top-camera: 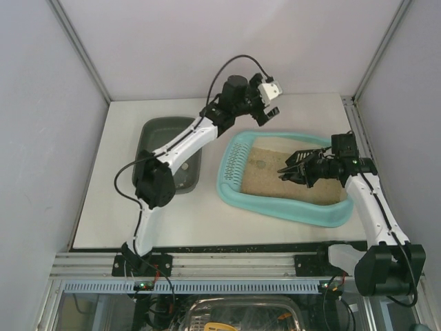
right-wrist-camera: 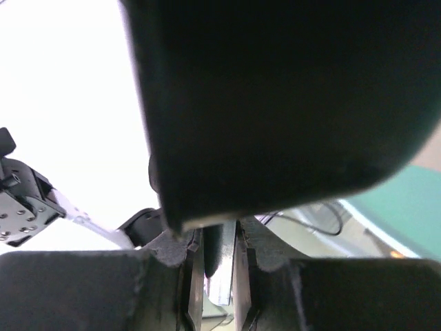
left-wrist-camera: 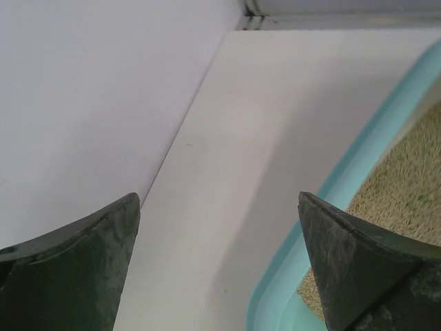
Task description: Clean the litter box
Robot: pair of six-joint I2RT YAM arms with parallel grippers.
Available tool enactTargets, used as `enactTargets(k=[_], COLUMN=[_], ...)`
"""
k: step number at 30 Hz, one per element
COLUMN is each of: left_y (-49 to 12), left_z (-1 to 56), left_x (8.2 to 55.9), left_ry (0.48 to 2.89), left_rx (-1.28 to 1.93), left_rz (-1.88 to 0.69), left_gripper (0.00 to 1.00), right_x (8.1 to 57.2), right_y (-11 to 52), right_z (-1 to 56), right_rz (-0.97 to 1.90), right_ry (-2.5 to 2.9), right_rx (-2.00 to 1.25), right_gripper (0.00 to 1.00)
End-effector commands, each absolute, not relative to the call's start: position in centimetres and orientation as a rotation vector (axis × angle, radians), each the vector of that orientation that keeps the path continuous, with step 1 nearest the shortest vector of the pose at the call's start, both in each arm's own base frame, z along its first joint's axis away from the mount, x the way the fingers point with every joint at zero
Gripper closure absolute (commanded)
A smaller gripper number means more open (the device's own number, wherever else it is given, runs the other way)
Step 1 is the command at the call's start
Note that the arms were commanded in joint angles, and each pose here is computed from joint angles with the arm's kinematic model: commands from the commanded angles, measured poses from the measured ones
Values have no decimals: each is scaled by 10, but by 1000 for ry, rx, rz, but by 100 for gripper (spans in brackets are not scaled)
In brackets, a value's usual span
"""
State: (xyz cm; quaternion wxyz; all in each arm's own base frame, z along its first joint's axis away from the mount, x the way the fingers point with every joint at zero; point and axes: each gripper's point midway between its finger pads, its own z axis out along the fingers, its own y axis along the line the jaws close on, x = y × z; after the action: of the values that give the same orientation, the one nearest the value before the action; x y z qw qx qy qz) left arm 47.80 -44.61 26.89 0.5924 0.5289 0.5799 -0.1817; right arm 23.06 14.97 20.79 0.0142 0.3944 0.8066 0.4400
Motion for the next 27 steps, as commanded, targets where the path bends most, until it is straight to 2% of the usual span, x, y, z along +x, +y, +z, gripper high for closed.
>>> enactTargets(k=[1, 7, 10, 20, 27], left_y=[-395, -354, -349, -340, -339], left_z=[331, 296, 277, 229, 215], left_x=[495, 523, 529, 530, 519], left_ry=[1517, 1732, 1771, 1872, 1901], left_rx=[878, 584, 505, 349, 310], left_rz=[-451, -626, -732, -865, -909], left_gripper=[0, 0, 0, 0, 0], right_x=[230, 219, 227, 268, 297], right_y=[167, 178, 185, 252, 258], right_z=[244, 241, 244, 211, 204], right_rz=[1605, 1536, 1485, 1585, 1646], right_ry=[2502, 2505, 2428, 2594, 2508], right_rx=[1397, 1823, 1934, 1758, 1696], right_gripper=[100, 100, 100, 100, 100])
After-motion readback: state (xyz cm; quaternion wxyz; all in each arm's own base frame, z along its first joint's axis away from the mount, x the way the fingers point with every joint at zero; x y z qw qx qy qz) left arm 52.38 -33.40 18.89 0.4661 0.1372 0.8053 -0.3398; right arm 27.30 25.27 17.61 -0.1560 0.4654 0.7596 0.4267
